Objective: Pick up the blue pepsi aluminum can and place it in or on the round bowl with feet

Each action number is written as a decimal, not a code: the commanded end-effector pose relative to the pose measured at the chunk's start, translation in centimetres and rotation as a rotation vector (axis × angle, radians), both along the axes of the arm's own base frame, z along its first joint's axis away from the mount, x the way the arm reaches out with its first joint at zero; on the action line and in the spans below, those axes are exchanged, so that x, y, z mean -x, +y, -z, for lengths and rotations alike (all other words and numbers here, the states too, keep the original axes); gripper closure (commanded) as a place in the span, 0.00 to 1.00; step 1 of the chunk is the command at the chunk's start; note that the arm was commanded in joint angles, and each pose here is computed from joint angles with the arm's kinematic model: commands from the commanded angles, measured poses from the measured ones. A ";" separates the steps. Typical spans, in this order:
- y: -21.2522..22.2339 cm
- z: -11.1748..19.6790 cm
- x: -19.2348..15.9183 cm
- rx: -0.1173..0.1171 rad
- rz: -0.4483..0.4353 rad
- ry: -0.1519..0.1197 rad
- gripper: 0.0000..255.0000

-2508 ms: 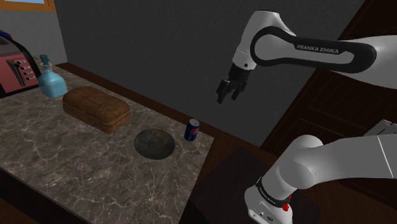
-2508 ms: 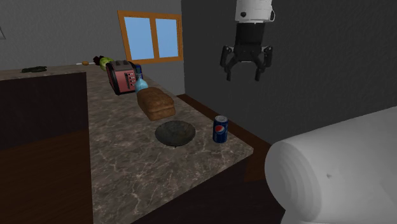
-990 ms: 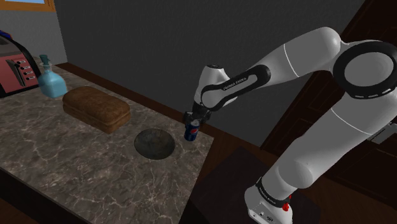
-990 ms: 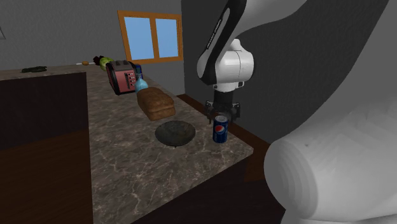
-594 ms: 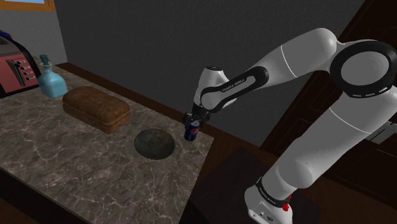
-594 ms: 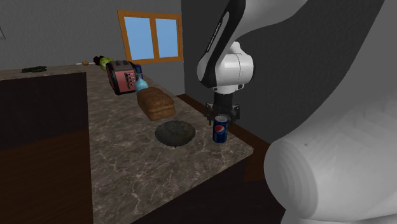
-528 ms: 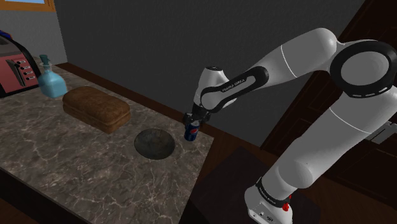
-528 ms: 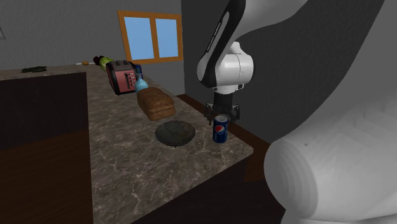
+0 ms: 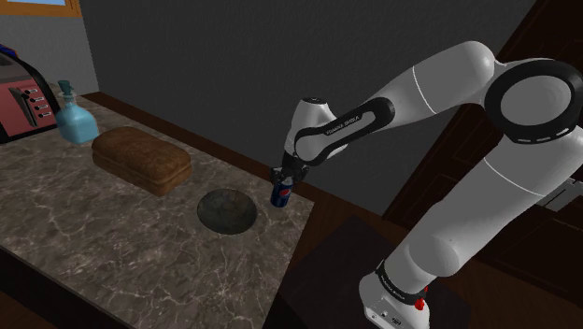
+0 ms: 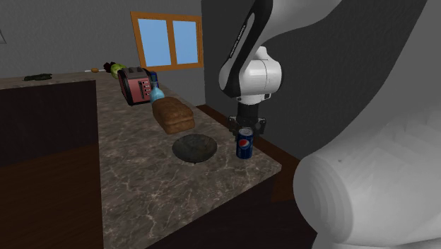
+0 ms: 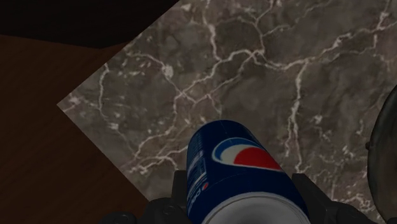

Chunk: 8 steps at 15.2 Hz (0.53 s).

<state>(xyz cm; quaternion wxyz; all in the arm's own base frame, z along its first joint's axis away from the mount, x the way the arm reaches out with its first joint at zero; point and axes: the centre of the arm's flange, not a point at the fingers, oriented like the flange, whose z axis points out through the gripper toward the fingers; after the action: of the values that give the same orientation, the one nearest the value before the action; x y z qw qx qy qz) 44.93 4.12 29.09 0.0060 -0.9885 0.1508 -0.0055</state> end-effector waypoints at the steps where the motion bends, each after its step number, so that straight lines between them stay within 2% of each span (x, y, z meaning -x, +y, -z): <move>1: 0.0 0.0 0.0 0.000 0.000 0.000 1.00; 3: 0.0 0.0 0.0 0.000 0.000 0.000 1.00; 8: 0.0 -2.6 0.0 0.000 0.000 0.000 1.00</move>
<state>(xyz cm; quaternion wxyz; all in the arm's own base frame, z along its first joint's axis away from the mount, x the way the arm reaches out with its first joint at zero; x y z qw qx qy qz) 44.90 4.14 31.11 0.0060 -0.9885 0.1507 -0.0053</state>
